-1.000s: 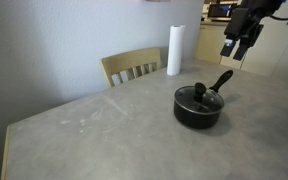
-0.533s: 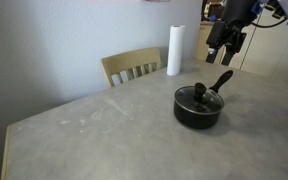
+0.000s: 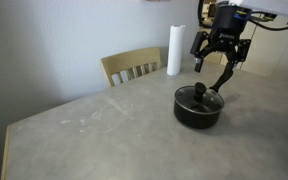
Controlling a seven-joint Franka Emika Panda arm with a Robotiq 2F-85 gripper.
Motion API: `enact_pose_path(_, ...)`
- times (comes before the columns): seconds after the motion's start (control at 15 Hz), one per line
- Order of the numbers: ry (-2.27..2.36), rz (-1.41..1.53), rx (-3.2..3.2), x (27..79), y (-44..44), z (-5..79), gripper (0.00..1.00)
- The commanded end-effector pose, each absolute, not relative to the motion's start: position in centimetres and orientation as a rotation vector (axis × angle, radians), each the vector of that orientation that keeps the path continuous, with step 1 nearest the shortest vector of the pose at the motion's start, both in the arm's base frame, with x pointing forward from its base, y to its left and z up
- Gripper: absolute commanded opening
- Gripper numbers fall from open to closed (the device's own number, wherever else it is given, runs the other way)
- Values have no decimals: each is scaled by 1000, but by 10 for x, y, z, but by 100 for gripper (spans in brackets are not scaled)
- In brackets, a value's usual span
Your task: Remove the lid from the pot and put it on the table
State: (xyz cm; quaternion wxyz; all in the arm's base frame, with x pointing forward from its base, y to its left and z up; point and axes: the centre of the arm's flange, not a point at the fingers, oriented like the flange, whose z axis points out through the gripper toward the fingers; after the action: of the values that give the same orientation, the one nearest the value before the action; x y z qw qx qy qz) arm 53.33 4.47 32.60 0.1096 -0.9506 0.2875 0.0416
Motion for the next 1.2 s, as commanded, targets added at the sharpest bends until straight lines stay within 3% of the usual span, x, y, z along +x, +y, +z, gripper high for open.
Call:
enact_pose_path(0.0, 921, 123, -2771, 535, 47, 322, 100)
enact_pose_path(1.13, 1189, -37, -2814, 580, 58, 266, 100)
